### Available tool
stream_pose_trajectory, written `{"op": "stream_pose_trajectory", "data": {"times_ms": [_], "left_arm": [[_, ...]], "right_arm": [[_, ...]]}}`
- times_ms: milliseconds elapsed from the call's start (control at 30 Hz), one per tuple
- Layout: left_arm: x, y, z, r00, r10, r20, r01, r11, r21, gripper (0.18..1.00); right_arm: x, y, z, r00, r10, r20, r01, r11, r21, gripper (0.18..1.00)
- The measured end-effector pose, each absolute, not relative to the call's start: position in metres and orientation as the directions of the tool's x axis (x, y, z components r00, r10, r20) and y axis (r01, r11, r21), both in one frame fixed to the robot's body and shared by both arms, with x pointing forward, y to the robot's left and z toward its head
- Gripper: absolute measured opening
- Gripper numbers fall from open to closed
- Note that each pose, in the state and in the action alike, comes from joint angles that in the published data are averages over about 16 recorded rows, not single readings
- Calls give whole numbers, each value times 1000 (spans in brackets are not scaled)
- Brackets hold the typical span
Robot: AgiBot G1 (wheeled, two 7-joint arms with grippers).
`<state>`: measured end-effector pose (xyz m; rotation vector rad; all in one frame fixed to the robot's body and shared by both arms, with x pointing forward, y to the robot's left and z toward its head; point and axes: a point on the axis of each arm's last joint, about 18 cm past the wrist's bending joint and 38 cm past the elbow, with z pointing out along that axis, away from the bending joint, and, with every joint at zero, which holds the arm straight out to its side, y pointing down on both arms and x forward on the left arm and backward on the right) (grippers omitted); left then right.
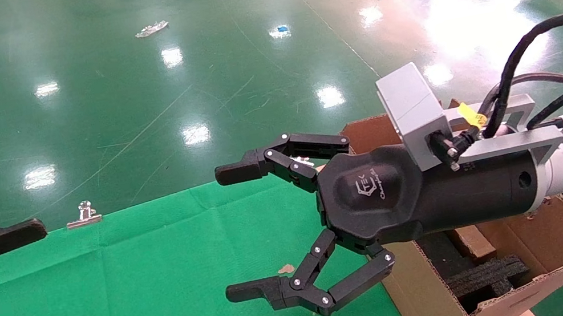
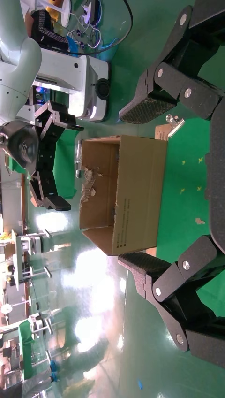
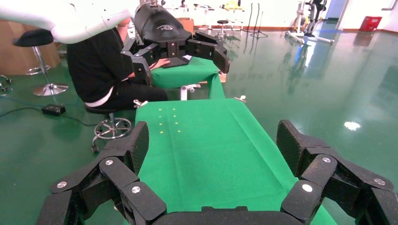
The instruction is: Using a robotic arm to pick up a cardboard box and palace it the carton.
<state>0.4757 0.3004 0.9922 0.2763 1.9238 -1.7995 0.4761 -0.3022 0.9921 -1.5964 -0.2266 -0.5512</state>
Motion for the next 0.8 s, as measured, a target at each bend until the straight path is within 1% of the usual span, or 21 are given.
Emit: {"op": "stream_pose_trajectory", "data": {"times_ms": [800], "left_arm": [[476,300,992,-860,-179,-477,464,111,-879,1001]], "right_arm": [[477,-302,992,862,-181,474,461,-113,-880,1000]]}}
